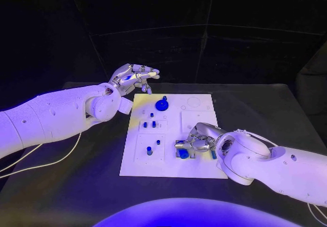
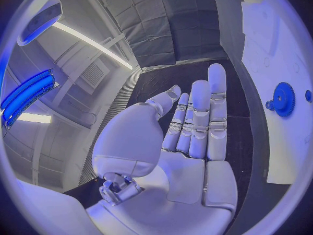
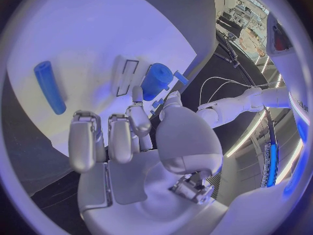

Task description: Assemble the parts on the task board

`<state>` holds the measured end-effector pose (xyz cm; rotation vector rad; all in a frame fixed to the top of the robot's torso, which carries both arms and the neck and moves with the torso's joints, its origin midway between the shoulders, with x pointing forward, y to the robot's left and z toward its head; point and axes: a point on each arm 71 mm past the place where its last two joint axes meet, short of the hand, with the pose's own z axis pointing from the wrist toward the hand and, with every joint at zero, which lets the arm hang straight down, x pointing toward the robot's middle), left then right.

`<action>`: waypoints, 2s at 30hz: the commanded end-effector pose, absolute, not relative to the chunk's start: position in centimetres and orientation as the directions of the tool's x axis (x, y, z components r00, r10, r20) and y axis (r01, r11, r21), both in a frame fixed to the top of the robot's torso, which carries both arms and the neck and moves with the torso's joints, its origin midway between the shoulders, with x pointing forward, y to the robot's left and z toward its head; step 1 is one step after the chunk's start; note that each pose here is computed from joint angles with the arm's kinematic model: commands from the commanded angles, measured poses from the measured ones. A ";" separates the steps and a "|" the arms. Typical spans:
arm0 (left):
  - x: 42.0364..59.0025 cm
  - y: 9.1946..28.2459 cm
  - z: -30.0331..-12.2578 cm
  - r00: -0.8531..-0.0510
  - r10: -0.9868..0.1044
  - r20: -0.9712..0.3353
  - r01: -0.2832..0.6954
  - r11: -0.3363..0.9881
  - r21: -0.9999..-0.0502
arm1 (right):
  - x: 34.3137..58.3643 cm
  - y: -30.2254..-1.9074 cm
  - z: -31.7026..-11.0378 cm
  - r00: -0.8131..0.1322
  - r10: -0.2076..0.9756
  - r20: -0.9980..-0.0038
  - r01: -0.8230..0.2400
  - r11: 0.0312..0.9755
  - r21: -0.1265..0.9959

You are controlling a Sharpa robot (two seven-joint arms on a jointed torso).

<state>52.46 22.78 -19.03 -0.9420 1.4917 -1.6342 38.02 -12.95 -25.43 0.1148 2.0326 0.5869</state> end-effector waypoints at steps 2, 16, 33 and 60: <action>52.5 22.7 -18.9 -0.481 -0.875 0.054 0.038 -0.082 -0.996 | 38.1 -13.1 -25.1 -0.483 0.297 -0.824 -0.178 0.888 0.424; 52.5 22.8 -18.9 -0.479 -0.876 0.053 0.037 -0.081 -0.996 | 37.5 -13.0 -24.8 -0.493 0.258 -0.831 -0.238 0.879 0.414; 52.5 22.9 -19.0 -0.474 -0.879 0.050 0.034 -0.075 -0.997 | 37.5 -13.0 -24.8 -0.503 0.261 -0.824 -0.239 0.874 0.423; 52.5 23.0 -19.0 -0.472 -0.880 0.049 0.033 -0.073 -0.997 | 38.1 -12.8 -24.8 -0.464 0.280 -0.840 -0.260 0.864 0.431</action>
